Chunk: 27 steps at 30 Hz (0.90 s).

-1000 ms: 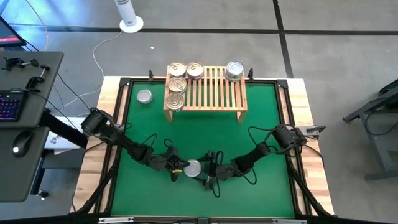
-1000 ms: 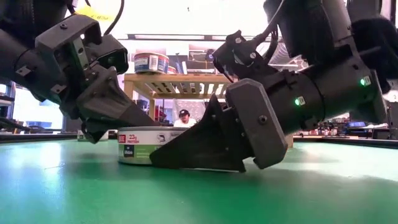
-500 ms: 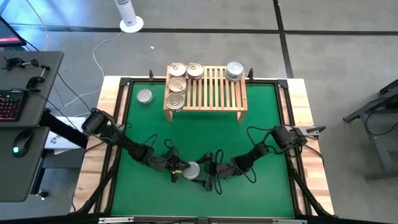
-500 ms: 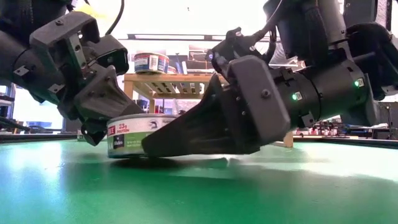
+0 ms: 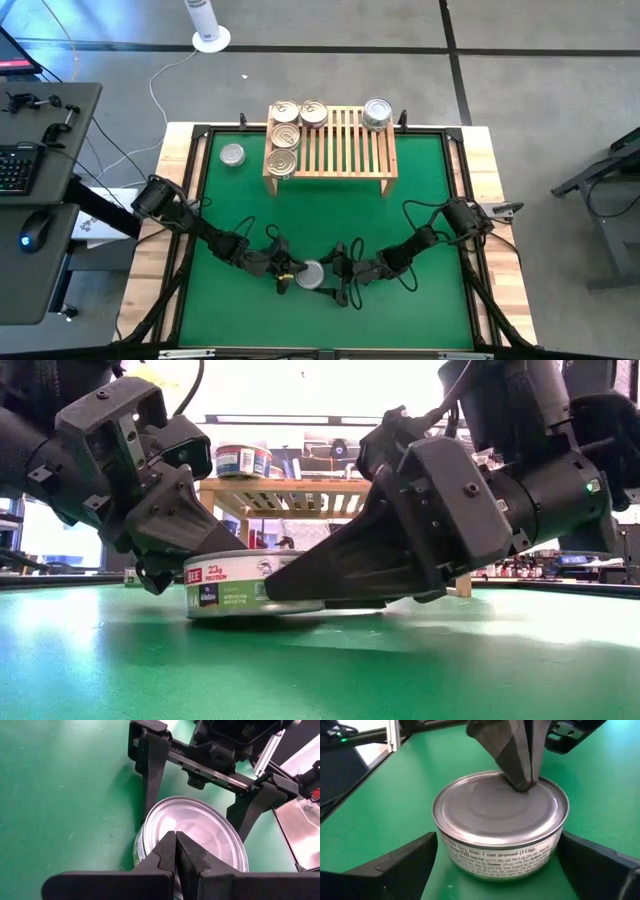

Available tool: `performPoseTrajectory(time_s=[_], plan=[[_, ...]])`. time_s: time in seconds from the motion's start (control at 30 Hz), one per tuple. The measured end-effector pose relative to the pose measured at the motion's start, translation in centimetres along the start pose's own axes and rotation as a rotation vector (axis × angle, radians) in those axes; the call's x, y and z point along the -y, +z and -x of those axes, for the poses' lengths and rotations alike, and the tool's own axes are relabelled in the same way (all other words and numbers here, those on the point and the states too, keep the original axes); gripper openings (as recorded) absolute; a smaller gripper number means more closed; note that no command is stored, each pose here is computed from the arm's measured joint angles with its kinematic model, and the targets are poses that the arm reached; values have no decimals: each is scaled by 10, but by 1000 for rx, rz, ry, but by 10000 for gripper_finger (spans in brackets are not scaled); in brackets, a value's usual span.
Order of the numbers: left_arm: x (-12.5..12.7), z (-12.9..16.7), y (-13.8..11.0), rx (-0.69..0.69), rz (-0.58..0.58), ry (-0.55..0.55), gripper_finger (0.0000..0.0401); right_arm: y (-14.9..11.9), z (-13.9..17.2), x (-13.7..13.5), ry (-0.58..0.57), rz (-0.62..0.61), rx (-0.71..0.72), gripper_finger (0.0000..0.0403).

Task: Stack canned seafood by type on shelf
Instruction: Put the center green tuna can on the shelf aligned with the other green tuna can

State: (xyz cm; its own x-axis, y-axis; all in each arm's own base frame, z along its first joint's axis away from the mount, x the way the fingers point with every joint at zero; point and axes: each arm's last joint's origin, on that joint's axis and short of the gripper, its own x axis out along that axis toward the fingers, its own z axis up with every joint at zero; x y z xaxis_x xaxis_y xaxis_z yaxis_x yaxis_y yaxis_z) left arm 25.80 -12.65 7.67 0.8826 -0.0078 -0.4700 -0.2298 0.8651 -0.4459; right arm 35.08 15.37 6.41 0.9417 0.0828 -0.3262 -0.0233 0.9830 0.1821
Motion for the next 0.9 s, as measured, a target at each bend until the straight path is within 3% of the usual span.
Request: performPoseTrajectory(time_s=[0.13, 0.33, 0.9], plan=[[0, 0, 0, 0, -1, 1, 0, -1, 3, 1, 17, -1, 11, 399], [-1, 0, 0, 7, -2, 9, 0, 2, 9, 1, -51, -15, 117, 399], [0, 1, 1, 16, -5, 0, 0, -5, -18, -5, -51, 67, 102, 399]])
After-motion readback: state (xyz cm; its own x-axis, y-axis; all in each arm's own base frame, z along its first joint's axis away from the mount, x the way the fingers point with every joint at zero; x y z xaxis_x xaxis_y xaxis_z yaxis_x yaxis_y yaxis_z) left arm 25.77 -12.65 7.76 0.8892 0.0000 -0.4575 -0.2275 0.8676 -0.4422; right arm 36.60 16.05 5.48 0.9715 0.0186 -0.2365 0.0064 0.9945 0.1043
